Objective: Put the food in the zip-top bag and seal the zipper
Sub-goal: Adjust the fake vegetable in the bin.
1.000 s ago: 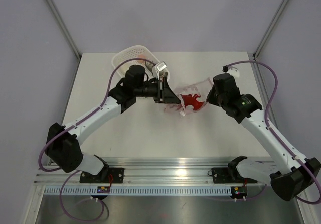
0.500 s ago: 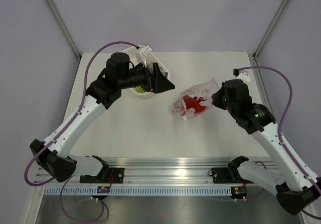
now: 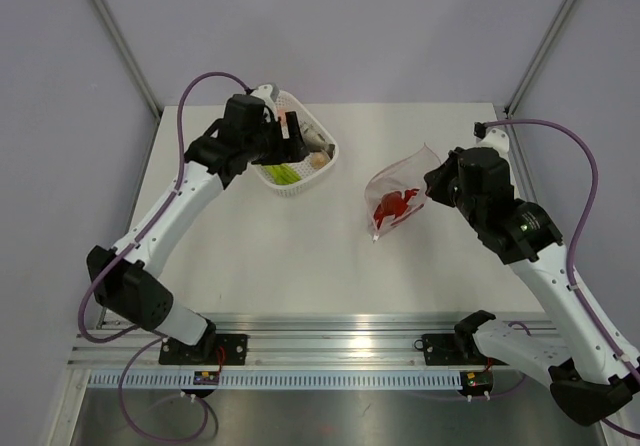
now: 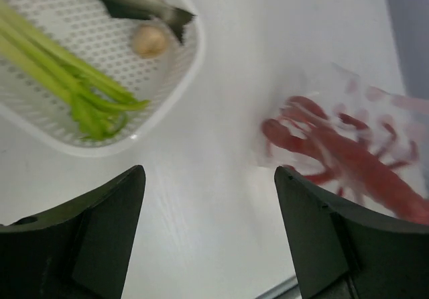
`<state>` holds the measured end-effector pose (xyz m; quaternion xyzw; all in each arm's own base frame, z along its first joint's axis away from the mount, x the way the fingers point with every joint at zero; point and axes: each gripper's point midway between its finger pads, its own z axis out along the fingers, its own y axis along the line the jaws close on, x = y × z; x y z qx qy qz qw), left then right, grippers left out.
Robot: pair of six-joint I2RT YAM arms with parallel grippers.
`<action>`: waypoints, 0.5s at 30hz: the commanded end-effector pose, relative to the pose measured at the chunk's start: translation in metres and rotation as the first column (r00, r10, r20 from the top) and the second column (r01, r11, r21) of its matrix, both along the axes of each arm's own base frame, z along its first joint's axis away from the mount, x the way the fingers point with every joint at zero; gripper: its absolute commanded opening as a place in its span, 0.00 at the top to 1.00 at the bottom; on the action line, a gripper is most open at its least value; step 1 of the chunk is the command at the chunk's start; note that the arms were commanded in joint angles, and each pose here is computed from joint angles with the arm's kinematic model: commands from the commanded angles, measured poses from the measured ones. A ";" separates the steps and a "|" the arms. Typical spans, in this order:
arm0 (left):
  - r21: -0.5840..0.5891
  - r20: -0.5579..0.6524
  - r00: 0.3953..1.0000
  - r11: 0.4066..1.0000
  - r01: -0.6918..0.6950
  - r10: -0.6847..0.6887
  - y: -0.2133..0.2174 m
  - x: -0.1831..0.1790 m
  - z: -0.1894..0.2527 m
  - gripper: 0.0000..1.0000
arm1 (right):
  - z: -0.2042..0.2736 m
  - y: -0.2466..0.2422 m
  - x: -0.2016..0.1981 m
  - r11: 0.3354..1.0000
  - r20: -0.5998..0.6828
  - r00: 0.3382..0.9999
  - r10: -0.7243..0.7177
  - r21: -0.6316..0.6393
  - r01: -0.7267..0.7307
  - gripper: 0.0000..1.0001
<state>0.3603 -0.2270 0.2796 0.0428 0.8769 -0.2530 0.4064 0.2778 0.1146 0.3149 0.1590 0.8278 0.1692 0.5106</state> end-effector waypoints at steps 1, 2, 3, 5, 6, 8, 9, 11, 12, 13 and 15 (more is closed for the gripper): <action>0.121 0.034 0.972 0.965 -0.234 0.231 0.048 0.039 -0.013 0.21 | 0.013 0.001 0.001 1.000 0.041 0.999 0.011 0.010 -0.012 1.00; 0.147 0.039 0.959 0.948 -0.283 0.280 0.059 0.049 -0.019 0.22 | 0.012 0.001 0.002 1.000 0.038 0.999 0.011 0.009 -0.012 1.00; 0.190 0.072 0.934 0.914 -0.358 0.351 0.074 0.060 -0.017 0.24 | 0.011 0.001 0.002 1.000 0.038 0.999 0.014 0.011 -0.014 1.00; 0.273 0.053 0.906 0.867 -0.417 0.419 0.091 0.085 -0.041 0.28 | 0.010 0.003 0.002 1.000 0.037 0.999 0.022 0.014 -0.023 1.00; 0.309 0.078 0.893 0.841 -0.445 0.444 0.099 0.098 -0.034 0.28 | 0.009 0.004 0.002 1.000 0.036 0.999 0.023 0.015 -0.024 1.00; 0.402 0.032 0.892 0.811 -0.424 0.451 0.104 0.120 -0.066 0.31 | 0.009 0.005 0.003 0.999 0.035 0.999 0.029 0.013 -0.030 1.00; 0.421 0.031 0.894 0.805 -0.418 0.448 0.105 0.129 -0.069 0.31 | 0.010 0.006 0.003 0.999 0.040 0.999 0.033 0.013 -0.034 1.00; 0.420 0.019 0.898 0.812 -0.406 0.439 0.104 0.153 -0.079 0.35 | 0.011 0.006 0.004 0.999 0.045 0.998 0.034 0.013 -0.035 1.00; 0.412 0.010 0.901 0.820 -0.398 0.433 0.102 0.160 -0.082 0.38 | 0.010 0.006 0.005 0.999 0.044 0.998 0.033 0.012 -0.034 1.00; 0.405 0.016 0.893 0.813 -0.418 0.450 0.105 0.169 -0.084 0.39 | 0.009 0.006 0.006 0.999 0.043 0.999 0.033 0.011 -0.034 1.00; 0.437 -0.015 0.868 0.784 -0.441 0.497 0.117 0.181 -0.110 0.41 | 0.009 0.008 0.006 0.999 0.044 0.998 0.038 0.016 -0.039 1.00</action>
